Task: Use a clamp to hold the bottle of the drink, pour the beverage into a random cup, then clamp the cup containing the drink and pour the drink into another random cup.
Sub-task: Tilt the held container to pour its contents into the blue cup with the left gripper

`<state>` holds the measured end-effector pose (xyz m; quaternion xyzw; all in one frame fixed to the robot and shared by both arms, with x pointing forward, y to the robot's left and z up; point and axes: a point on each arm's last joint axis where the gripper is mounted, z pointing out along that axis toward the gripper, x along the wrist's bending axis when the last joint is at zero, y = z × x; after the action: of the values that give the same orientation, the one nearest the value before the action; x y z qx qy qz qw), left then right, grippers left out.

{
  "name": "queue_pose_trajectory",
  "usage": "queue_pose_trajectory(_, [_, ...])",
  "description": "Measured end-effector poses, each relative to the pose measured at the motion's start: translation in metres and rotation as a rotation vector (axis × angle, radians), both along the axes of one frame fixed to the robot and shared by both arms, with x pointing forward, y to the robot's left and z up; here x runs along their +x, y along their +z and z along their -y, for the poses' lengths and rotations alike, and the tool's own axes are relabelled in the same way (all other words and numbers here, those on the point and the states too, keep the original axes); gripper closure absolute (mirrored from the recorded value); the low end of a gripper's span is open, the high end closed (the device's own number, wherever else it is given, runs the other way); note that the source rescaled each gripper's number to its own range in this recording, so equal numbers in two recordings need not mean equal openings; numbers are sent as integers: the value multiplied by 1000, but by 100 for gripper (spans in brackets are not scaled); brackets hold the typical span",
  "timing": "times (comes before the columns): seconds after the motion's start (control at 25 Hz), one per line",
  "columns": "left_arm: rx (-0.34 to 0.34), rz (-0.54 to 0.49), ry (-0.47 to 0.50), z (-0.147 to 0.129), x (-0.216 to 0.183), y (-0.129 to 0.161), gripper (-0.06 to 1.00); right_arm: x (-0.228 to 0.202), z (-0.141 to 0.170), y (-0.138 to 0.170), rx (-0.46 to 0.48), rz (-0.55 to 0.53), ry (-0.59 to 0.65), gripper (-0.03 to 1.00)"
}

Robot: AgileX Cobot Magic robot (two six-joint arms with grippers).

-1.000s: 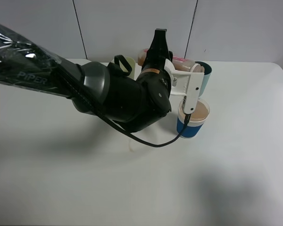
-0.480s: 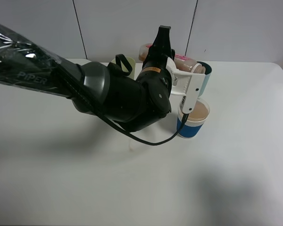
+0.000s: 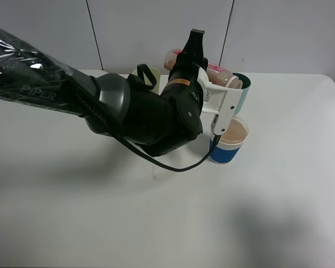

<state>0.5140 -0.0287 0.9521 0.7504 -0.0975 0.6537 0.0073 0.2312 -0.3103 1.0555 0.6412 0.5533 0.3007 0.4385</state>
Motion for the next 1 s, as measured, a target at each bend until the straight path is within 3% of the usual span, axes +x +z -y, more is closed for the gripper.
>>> queue_pose_trajectory(1.0, [40, 26, 12, -2, 0, 2, 89, 0, 0, 0, 5, 1, -3, 12])
